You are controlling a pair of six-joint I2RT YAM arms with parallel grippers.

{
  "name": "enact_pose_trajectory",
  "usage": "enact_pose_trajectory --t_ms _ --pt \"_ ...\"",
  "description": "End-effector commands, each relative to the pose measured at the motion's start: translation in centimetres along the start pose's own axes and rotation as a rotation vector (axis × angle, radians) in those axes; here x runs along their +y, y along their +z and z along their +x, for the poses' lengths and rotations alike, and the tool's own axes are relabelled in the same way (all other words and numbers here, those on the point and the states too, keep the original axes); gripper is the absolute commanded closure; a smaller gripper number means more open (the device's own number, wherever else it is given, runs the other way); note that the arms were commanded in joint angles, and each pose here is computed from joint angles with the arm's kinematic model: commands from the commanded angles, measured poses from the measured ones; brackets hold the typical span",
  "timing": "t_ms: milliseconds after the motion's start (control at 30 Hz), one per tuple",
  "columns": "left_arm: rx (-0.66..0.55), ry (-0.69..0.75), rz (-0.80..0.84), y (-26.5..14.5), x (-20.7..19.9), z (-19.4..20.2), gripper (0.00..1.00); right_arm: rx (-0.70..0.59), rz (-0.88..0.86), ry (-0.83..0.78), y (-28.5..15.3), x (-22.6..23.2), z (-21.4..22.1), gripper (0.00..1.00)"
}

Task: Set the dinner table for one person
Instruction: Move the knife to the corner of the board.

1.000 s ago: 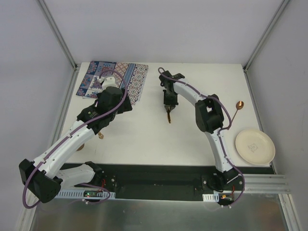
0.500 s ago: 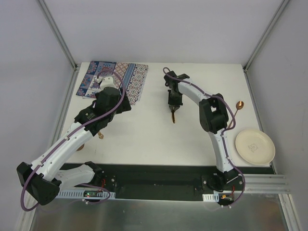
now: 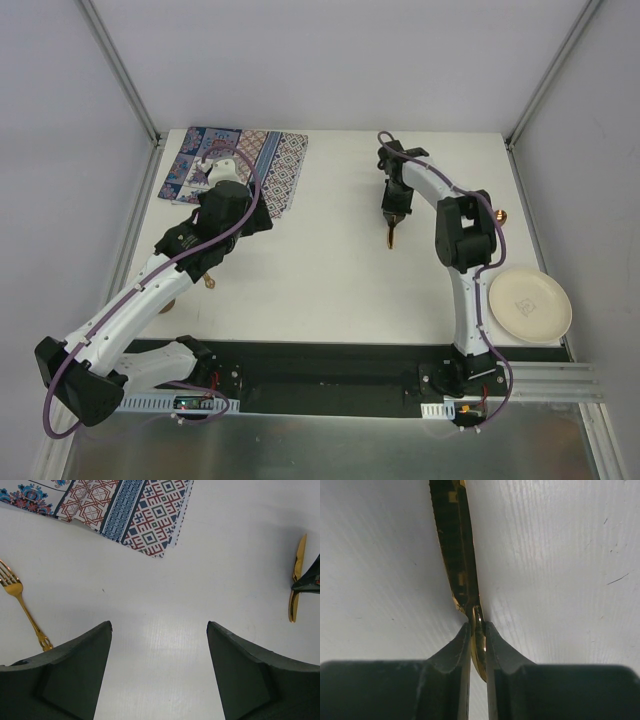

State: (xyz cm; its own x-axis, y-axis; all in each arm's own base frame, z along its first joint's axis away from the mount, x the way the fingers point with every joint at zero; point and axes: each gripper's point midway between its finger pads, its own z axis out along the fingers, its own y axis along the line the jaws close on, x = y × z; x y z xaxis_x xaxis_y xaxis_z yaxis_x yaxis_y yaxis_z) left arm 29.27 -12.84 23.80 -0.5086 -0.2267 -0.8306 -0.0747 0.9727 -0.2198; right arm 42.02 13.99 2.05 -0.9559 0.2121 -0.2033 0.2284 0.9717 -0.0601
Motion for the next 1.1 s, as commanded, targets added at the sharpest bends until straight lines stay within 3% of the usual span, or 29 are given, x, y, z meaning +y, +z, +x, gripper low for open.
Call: enact_pose_trajectory --t_ms 0,500,667,867,1067 --pt "-0.015 0.008 -0.007 0.1 0.3 -0.4 0.25 -0.037 0.048 0.033 -0.3 -1.9 -1.1 0.99" --pt "-0.004 0.009 -0.006 0.4 0.2 -0.1 0.25 -0.142 0.025 0.200 -1.6 -9.2 -9.7 0.99" --pt "-0.002 0.014 -0.014 0.5 0.3 0.0 0.25 -0.124 0.024 0.285 -0.2 -12.6 -11.0 0.99" --pt "0.014 0.021 -0.031 1.1 0.4 0.5 0.25 -0.123 0.007 0.280 -0.4 -12.7 -10.9 0.99" --pt "0.025 0.032 -0.031 1.4 0.2 0.7 0.25 -0.102 -0.036 0.235 -0.6 -9.5 -9.7 0.82"
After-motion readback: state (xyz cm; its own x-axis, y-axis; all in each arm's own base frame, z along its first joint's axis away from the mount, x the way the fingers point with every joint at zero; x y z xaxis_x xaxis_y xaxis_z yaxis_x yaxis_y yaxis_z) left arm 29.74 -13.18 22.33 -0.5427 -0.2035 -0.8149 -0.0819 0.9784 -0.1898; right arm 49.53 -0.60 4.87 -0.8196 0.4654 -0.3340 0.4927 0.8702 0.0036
